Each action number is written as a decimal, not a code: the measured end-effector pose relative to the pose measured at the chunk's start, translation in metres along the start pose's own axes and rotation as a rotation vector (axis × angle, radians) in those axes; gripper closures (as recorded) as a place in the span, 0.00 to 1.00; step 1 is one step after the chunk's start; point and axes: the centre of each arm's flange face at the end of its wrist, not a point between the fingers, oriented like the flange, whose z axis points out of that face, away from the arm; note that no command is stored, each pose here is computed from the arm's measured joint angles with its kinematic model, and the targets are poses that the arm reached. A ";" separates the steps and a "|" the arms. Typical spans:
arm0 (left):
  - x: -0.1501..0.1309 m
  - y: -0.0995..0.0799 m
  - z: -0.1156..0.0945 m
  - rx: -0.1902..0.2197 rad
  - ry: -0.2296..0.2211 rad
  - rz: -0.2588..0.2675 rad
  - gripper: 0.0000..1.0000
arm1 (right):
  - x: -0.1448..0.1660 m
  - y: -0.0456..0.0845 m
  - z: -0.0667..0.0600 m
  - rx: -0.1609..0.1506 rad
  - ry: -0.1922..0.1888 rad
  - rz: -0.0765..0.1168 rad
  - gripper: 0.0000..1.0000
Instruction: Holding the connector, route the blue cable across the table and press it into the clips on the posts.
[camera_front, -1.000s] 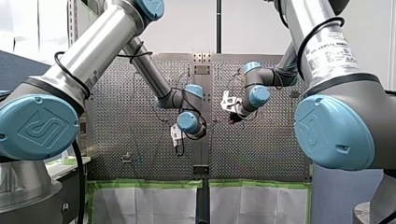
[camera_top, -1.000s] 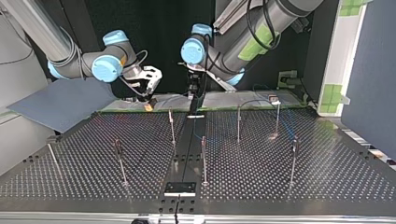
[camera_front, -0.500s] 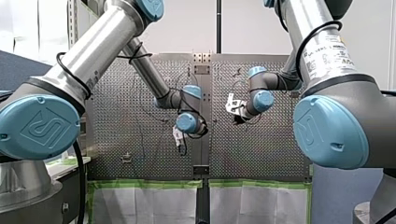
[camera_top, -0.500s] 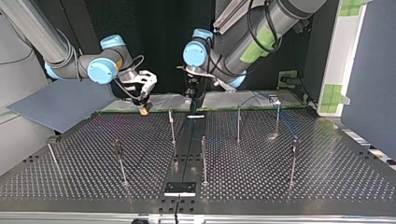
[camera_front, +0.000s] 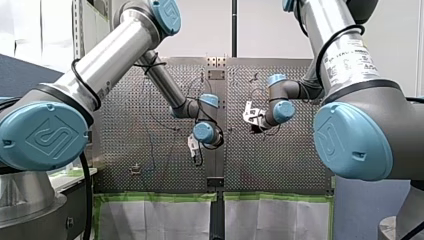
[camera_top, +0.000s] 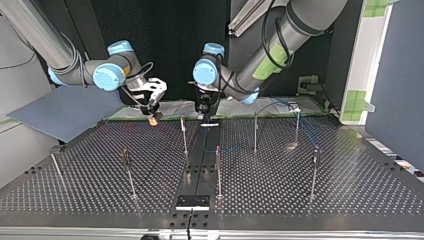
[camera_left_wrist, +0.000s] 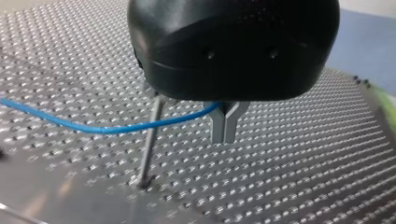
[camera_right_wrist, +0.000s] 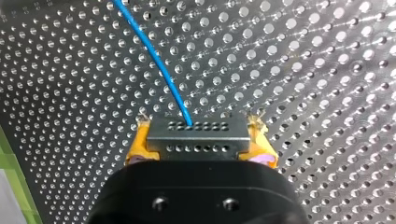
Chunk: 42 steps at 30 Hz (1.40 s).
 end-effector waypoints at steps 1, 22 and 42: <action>-0.003 0.000 0.003 -0.002 -0.004 -0.002 1.00 | -0.001 0.001 0.001 0.001 0.000 0.001 1.00; -0.034 0.020 0.050 0.011 -0.031 -0.027 1.00 | 0.015 0.032 0.012 -0.015 0.035 0.033 1.00; -0.050 0.024 0.080 -0.004 -0.046 -0.030 0.54 | 0.037 0.051 0.034 -0.013 0.090 0.033 1.00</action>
